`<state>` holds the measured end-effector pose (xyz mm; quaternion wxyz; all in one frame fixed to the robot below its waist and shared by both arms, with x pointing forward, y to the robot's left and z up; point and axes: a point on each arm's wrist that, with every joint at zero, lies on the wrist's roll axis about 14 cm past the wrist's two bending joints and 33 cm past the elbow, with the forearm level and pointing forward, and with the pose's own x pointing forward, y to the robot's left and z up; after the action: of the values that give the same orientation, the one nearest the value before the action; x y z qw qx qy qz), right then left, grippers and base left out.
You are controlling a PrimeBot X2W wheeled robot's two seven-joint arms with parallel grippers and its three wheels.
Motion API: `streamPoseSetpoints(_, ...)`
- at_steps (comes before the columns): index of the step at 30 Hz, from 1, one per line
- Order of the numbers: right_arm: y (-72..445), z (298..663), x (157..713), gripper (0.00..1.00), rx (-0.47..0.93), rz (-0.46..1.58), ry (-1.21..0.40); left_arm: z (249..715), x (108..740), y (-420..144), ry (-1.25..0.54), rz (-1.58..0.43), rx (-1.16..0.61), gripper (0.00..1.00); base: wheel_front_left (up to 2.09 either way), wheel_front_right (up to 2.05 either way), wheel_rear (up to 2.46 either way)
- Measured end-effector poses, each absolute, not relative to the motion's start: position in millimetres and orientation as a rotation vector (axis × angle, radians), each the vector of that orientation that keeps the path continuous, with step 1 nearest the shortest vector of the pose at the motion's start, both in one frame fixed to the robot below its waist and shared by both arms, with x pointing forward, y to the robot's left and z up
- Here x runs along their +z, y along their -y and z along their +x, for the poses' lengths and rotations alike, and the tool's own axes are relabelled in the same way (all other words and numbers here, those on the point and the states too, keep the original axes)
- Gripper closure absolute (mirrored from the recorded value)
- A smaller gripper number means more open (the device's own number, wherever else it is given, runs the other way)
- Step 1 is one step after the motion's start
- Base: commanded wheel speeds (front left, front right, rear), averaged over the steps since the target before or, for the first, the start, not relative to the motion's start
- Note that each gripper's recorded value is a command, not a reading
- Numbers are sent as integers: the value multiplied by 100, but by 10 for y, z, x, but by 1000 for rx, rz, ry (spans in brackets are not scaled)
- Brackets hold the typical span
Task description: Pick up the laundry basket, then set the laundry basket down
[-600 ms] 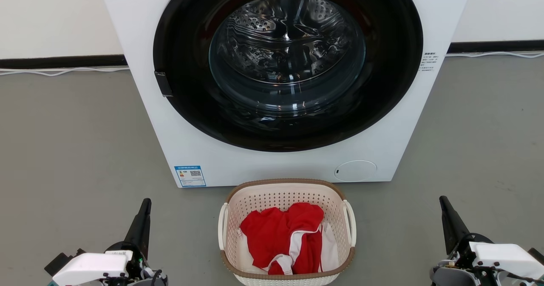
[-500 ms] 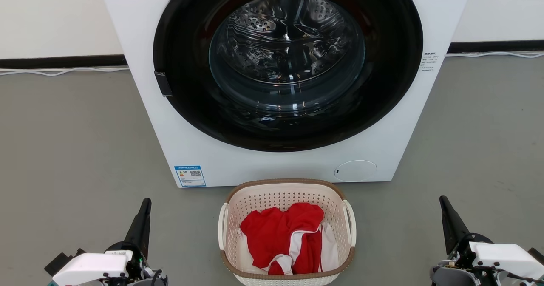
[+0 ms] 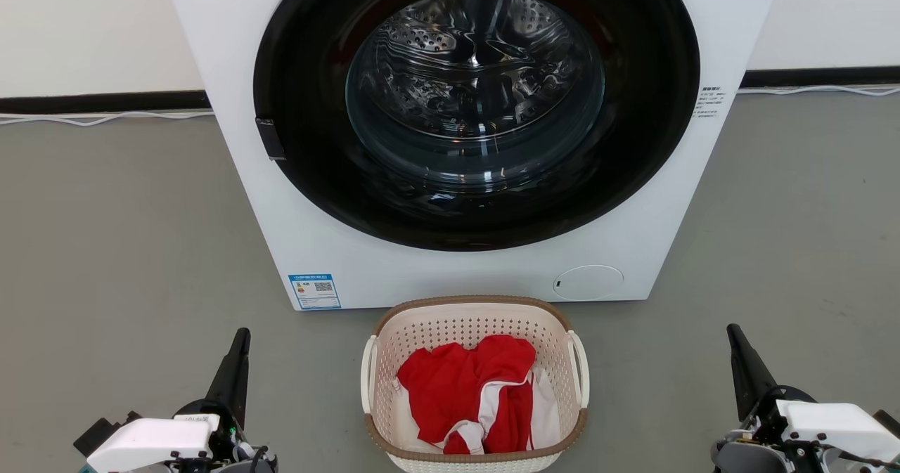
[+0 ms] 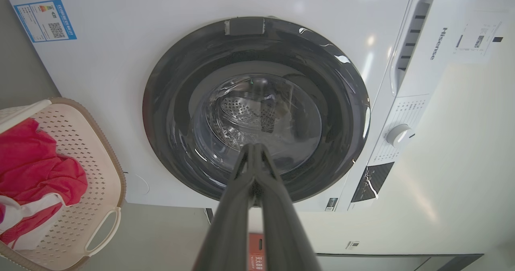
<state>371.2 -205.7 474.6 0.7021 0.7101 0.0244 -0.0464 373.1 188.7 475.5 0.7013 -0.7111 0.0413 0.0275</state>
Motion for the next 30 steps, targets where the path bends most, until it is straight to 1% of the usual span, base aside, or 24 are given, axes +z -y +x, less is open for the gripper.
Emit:
streamPoseSetpoints(6, 2058, 3712, 4747, 100, -103, 1580, -54, 3731, 4756, -1887, -92, -1583, 61, 100, 0, 0, 0)
streamPoseSetpoints(7, 2057, 3712, 4747, 0, -103, 1580, -54, 3731, 4756, -1887, -92, -1583, 61, 0, 0, 0, 0)
streamPoseSetpoints(12, 2024, 3587, 4528, 0, -156, 1590, -107, 3595, 4514, -1873, -146, -1591, 125, 0, 0, 0, 0)
streamPoseSetpoints(22, 2044, 3564, 4526, 0, -171, 1574, -93, 3580, 4490, -1871, -140, -1582, 142, 0, 0, 0, 0)
streamPoseSetpoints(30, 2065, 3573, 4563, 0, -171, 1509, -78, 3582, 4482, -1872, -138, -1539, 149, 0, 0, 0, 0)
